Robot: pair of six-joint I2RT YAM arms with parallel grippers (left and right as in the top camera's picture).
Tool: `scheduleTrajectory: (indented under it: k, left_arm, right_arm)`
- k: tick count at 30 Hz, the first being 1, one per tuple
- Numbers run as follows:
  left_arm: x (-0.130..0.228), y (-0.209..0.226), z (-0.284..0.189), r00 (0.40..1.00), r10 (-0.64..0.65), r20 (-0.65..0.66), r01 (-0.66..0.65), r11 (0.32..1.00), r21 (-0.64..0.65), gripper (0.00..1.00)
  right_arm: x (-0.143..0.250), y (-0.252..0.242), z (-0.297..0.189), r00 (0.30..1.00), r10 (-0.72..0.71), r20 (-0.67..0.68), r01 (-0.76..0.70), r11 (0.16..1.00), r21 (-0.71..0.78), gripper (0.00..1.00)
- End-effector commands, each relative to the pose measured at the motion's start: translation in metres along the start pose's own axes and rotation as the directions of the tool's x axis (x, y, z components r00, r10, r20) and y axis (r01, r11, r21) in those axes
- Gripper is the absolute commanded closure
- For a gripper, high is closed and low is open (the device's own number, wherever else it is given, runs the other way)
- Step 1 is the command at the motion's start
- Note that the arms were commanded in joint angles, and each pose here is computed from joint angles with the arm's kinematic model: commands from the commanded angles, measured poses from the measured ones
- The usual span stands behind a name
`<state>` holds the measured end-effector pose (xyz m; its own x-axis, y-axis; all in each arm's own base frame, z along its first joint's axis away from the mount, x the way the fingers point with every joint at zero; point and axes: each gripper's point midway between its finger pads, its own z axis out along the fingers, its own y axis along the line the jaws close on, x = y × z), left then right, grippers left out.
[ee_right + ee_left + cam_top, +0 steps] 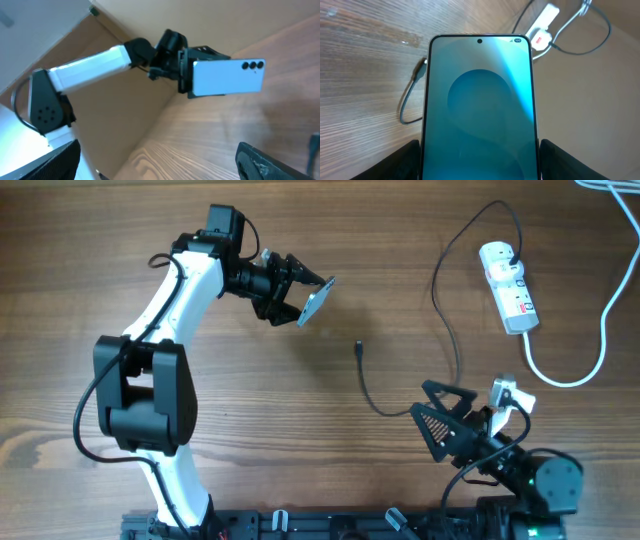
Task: Plug charger to phone and switch on socket
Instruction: 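Move the right gripper toward the black cable's USB-C end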
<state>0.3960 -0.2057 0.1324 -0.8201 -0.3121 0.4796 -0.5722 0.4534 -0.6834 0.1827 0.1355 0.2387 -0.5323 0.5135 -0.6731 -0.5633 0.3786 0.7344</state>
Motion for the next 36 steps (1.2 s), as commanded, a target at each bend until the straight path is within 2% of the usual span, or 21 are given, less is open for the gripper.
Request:
scheduleTrajectory:
  k: [1, 7, 12, 15, 19, 21, 23, 25, 30, 36]
  left_arm:
    - [0.002, -0.021, -0.016, 0.999, -0.016, 0.046, 0.014, 0.999, 0.037, 0.29]
    - [-0.005, -0.02, -0.016, 0.994, -0.069, 0.082, 0.067, 0.997, 0.031, 0.29]
    - [-0.013, -0.017, -0.017, 0.987, -0.093, 0.128, 0.092, 0.996, 0.015, 0.29]
    - [-0.017, -0.016, -0.018, 0.984, -0.1, 0.148, 0.1, 0.995, 0.01, 0.29]
    - [-0.019, -0.015, -0.018, 0.982, -0.104, 0.16, 0.105, 0.994, 0.004, 0.29]
    - [-0.02, -0.014, -0.018, 0.977, -0.129, 0.168, 0.13, 0.992, 0.004, 0.29]
    - [-0.02, -0.014, -0.018, 0.973, -0.157, 0.168, 0.157, 0.988, 0.009, 0.29]
    - [-0.021, -0.015, -0.018, 0.97, -0.175, 0.169, 0.175, 0.985, 0.017, 0.29]
    - [-0.026, -0.024, -0.019, 0.966, -0.185, 0.182, 0.179, 0.983, 0.052, 0.29]
    - [-0.04, -0.052, -0.024, 0.97, -0.065, 0.233, 0.036, 0.991, 0.129, 0.29]
  right_arm:
    - [-0.021, 0.023, 0.005, 0.984, -0.172, -0.046, 0.172, 0.985, 0.018, 0.01]
    - [-0.048, 0.02, 0.017, 0.97, -0.171, -0.175, 0.202, 0.962, 0.181, 0.0]
    - [-0.071, 0.023, 0.026, 0.952, -0.188, -0.241, 0.261, 0.91, 0.322, 0.0]
    - [-0.069, 0.016, 0.037, 0.935, -0.155, -0.32, 0.291, 0.851, 0.437, 0.0]
    - [-0.051, 0.001, 0.043, 0.896, -0.074, -0.438, 0.345, 0.736, 0.583, 0.0]
    - [-0.043, -0.007, 0.048, 0.865, -0.021, -0.501, 0.399, 0.632, 0.664, 0.01]
    - [-0.043, -0.014, 0.053, 0.847, 0.022, -0.531, 0.435, 0.546, 0.716, 0.0]
    - [-0.042, -0.018, 0.064, 0.819, 0.052, -0.571, 0.473, 0.501, 0.725, 0.0]
    - [-0.039, -0.024, 0.094, 0.806, 0.08, -0.586, 0.472, 0.51, 0.719, 0.0]
    - [-0.046, -0.027, 0.102, 0.885, 0.136, -0.446, 0.329, 0.497, 0.803, 0.0]
